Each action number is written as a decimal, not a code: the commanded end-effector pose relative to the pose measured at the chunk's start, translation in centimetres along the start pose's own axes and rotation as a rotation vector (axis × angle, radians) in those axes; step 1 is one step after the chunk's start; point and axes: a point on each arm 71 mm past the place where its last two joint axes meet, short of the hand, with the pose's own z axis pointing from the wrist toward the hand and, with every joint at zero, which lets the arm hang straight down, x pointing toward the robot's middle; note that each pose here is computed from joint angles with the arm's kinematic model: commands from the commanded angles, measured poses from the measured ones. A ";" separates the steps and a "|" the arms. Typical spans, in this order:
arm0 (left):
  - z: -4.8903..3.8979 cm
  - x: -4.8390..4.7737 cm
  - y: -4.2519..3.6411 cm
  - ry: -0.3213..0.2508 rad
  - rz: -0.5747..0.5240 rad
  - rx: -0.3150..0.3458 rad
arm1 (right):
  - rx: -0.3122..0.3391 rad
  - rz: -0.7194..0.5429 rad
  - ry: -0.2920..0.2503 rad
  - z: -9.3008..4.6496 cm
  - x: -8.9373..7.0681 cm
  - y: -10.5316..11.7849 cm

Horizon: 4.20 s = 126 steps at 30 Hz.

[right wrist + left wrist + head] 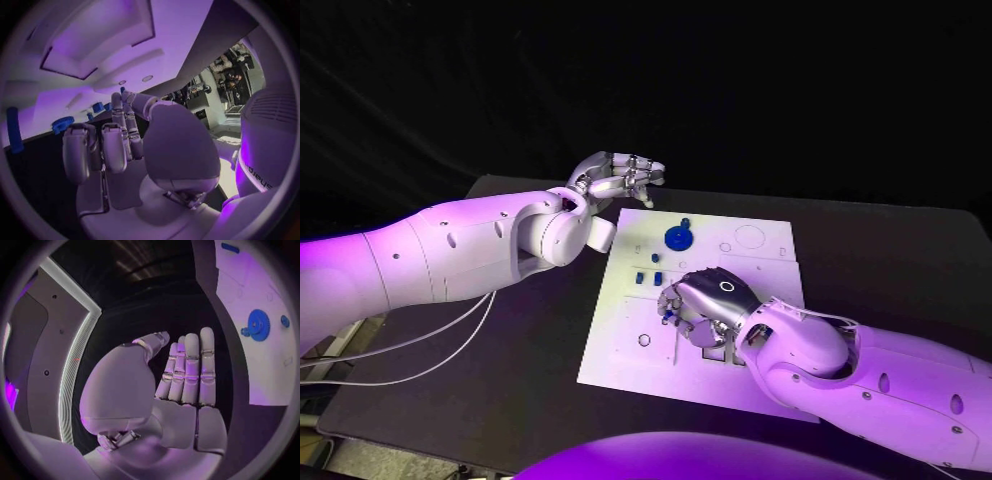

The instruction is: Assemble the parts on the task board

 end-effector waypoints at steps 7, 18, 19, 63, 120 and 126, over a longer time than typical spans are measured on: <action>-0.04 -0.04 -0.07 0.008 -0.010 -0.002 | 0.002 -0.021 0.037 0.0 0.4 -0.2; -0.05 -0.06 -0.08 0.008 -0.011 -0.001 | 0.000 -0.017 0.040 0.2 0.6 -0.2; -0.05 -0.06 -0.08 0.009 -0.011 -0.001 | 0.000 -0.017 0.041 0.2 0.6 -0.2; -0.02 -0.34 0.02 0.004 -0.009 -0.010 | -0.004 -0.011 0.048 0.1 0.8 0.0; -0.34 -0.94 0.09 0.001 -0.009 -0.020 | 0.249 -0.077 0.084 -5.9 -7.5 -8.9; -0.42 -1.11 0.11 -0.003 -0.007 -0.022 | 0.260 -0.109 0.128 -6.4 -7.7 -9.7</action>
